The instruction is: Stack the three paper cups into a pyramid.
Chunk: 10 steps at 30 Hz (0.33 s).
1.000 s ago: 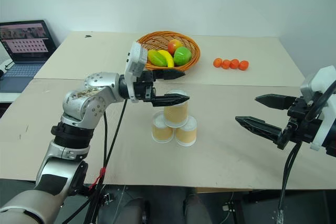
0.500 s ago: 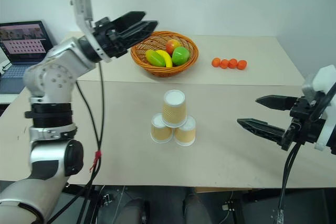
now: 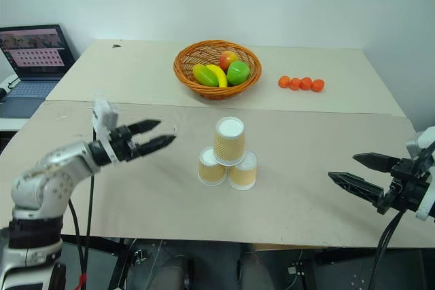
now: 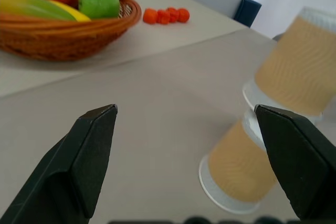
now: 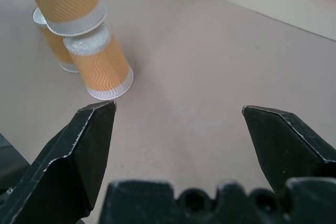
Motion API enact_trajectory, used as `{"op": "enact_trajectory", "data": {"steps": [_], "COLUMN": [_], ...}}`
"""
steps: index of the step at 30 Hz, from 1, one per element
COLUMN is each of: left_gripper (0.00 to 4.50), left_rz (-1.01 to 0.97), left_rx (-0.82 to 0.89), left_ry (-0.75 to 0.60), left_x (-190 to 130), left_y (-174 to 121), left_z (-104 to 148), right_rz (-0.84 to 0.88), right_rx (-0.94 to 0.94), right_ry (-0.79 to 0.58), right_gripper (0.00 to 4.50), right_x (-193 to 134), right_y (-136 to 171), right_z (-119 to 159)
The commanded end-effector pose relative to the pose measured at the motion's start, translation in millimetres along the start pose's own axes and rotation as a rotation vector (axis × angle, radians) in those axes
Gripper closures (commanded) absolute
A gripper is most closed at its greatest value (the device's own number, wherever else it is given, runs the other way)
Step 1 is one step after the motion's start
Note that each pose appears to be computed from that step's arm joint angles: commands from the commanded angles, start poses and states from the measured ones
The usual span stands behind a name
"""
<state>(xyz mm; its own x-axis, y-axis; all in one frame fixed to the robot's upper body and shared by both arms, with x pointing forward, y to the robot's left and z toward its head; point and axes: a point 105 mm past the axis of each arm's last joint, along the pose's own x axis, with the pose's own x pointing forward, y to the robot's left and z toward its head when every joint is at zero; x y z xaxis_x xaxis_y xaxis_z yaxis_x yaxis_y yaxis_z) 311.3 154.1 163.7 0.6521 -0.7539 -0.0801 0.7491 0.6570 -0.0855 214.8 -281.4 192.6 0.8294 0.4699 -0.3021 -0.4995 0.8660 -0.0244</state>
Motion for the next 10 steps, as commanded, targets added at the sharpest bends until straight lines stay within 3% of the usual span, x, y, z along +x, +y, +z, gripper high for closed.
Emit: {"op": "enact_trajectory", "data": {"steps": [1,10], "left_gripper": [0.03,0.03], "left_rz": [0.052,0.189], "left_rx": [0.064,0.162], "left_ry": [-0.048,-0.063], "left_x": [2.8,5.4], "left_y": [-2.0,19.5], "left_z": [3.2,-6.0], "right_rz": [-0.057,-0.077], "right_rx": [-0.063,-0.066], "right_ry": [-0.026,-0.091], "right_gripper": [0.00,0.00], "right_x": [2.3,20.2], "right_y": [1.5,6.9], "right_z": [-3.0,3.3]}}
